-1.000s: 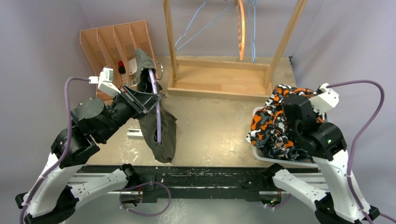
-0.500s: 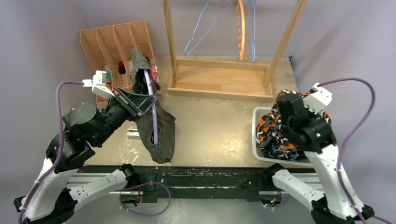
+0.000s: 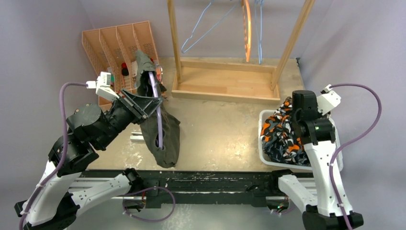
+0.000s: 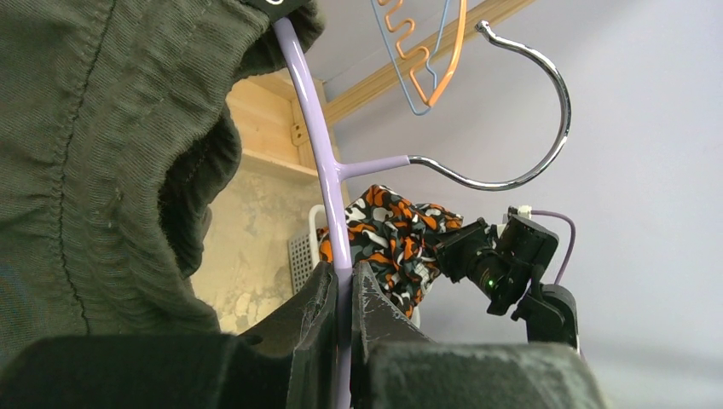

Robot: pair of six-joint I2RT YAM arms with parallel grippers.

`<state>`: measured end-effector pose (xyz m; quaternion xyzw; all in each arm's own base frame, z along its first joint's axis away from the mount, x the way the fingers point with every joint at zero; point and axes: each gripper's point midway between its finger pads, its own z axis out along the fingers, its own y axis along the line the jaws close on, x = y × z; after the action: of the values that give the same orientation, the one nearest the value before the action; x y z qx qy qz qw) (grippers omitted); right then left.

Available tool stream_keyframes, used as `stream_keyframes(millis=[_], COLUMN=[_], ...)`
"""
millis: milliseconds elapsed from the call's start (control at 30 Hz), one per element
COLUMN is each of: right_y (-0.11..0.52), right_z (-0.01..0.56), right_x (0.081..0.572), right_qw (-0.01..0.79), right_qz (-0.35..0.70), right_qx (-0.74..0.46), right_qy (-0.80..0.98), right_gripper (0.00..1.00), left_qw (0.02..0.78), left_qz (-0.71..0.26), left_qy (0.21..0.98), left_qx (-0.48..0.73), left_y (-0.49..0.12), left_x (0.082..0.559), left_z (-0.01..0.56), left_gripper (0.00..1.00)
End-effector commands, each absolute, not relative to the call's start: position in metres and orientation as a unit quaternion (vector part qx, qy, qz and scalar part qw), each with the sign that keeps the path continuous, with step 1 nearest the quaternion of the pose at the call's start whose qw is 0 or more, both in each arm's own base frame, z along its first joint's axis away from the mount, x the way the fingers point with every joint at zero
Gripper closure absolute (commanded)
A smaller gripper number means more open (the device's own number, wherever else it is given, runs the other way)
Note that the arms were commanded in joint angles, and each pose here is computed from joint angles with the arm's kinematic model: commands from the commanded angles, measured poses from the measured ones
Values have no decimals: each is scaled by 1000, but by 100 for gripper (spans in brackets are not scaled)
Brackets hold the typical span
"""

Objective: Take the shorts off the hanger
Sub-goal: Place the shorts in the basket.

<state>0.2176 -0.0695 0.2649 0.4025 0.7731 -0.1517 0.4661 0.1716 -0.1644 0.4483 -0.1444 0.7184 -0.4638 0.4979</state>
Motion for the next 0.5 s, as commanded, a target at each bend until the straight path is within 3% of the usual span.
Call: stream_keyframes(millis=[0,200,300,333,367,467], right_y=[-79,-97,-104,-105,-105,-99], right_z=[269,221,213,216,218,211], right_x=[234,221,211,209,209,214], right_qw=[492,445,458,465,471,475], right_qz=[-107,-114,-123,-122,-116,-91], right_qx=[424,500,526,536,540,544], right_qy=[753,734,706,694,687,686], right_gripper=[97,94,93,82,78,77], left_qw=[522,519,523,523,523,525], left_qz=[-510,-513,-509,-508,-508,-508], left_qy=[668,669,668,668,668,666], left_qx=[-144,-143,-148,-148,-149,-152], left_y=[-165,-166,-163,-163,-163,-162], left_x=[169,169,169,170,170,171], left_z=[486,484,483,482,482,483], left_gripper=[100,100,100,100,100,100])
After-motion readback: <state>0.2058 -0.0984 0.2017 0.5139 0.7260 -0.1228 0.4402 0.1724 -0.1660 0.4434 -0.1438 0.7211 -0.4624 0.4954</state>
